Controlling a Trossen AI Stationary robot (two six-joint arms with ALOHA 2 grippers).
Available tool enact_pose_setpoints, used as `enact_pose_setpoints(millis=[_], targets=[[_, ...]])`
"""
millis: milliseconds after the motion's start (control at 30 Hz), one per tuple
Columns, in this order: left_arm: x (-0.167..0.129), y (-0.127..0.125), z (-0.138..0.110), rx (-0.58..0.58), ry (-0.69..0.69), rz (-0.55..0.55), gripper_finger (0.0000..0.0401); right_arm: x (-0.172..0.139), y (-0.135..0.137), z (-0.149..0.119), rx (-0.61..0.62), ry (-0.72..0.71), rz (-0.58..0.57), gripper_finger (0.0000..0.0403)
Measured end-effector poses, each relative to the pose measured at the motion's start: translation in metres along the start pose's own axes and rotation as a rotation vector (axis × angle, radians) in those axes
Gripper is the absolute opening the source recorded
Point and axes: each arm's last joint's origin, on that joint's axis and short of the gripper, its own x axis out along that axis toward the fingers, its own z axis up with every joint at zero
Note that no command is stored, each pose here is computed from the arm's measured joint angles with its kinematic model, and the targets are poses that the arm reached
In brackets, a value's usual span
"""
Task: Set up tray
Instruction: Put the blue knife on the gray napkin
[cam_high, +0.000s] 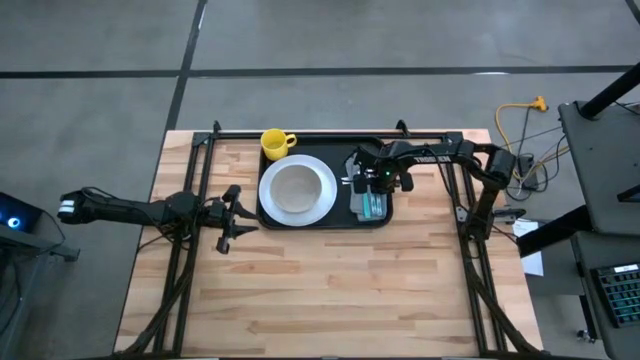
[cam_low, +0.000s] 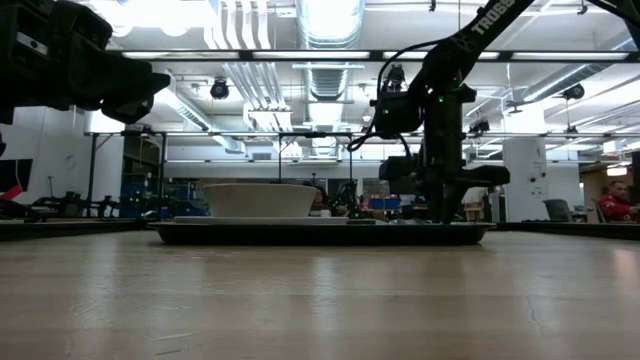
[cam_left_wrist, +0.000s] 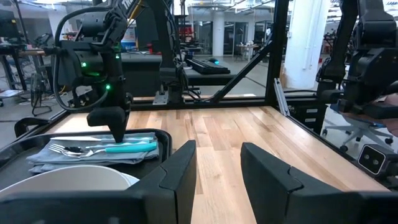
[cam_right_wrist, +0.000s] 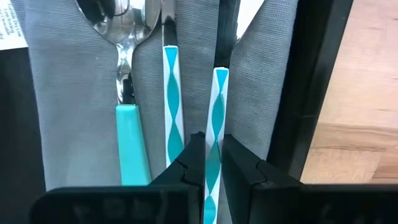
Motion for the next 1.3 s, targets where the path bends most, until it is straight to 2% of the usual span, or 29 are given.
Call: enact_pose_setpoints(millis=[967,1300], targets=[[0.0000,0.0000,-0.0002,0.000,0.001,0.000,0.0108,-0.0015,0.0003,-0.0001,-0.011,0.007,-0.003,0.0024],[0.0000,0.0000,-0.0003,0.000,0.001,0.000,0.0108,-0.0017,-0.0013,0.0004,-0.002,0.012,-0.014,0.0085]])
